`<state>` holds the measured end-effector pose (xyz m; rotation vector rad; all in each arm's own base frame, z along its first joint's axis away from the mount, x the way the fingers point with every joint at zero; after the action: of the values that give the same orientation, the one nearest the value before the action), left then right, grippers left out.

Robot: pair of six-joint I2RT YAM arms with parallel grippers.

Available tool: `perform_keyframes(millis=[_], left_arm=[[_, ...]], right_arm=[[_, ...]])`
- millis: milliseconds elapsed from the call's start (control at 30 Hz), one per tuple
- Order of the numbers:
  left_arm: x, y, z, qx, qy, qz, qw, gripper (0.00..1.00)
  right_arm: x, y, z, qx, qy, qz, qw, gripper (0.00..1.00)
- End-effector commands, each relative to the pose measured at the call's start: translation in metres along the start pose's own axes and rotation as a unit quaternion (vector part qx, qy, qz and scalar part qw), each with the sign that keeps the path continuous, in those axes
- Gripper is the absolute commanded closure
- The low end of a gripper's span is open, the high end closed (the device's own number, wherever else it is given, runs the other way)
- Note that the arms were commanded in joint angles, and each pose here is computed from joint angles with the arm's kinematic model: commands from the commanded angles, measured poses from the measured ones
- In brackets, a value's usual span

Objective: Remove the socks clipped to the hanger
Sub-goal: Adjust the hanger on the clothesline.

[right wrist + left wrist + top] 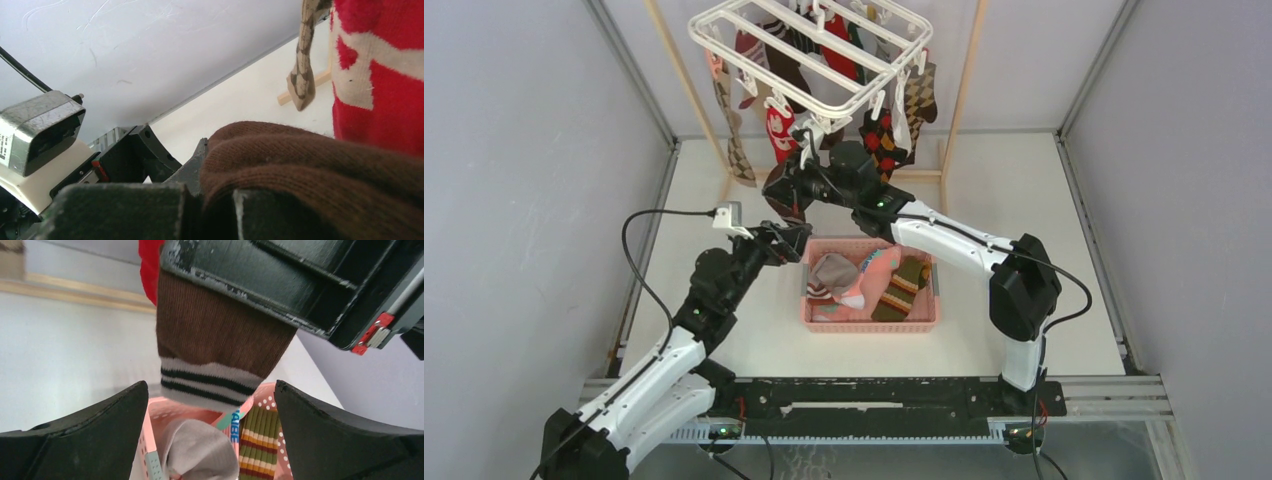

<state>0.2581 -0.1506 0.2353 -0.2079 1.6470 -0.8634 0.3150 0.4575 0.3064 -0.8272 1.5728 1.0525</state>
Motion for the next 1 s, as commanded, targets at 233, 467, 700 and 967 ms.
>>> perform_keyframes(millis=[233, 467, 700, 967], left_arm=[[-0.014, -0.017, 0.01, 0.062, -0.049, 0.034, 0.996, 0.0], [-0.014, -0.024, 0.018, 0.078, -0.037, 0.056, 0.995, 0.37], [-0.017, -0.032, 0.024, 0.086, -0.025, 0.061, 0.994, 0.93], [-0.029, -0.031, 0.016, 0.07, -0.045, 0.064, 0.994, 1.0]], right_arm=[[-0.017, 0.011, -0.009, -0.049, -0.003, 0.018, 0.999, 1.0], [-0.018, 0.008, -0.021, -0.08, -0.003, 0.033, 0.996, 1.0], [-0.019, 0.001, -0.031, -0.094, -0.007, 0.056, 0.994, 1.0], [-0.012, -0.009, -0.044, -0.088, -0.003, 0.066, 0.994, 0.87]])
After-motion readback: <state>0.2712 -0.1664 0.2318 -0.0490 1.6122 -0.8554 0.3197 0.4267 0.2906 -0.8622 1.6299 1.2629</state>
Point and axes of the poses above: each gripper's point midway between its finger pads, its own z axis out along the fingers, its own y axis along the line the jaws close on, x = y × z, the point moved 3 cm from there along -z, back along the fingers, and after that the axes turned 8 degrees about -z, right-handed, at the moved point
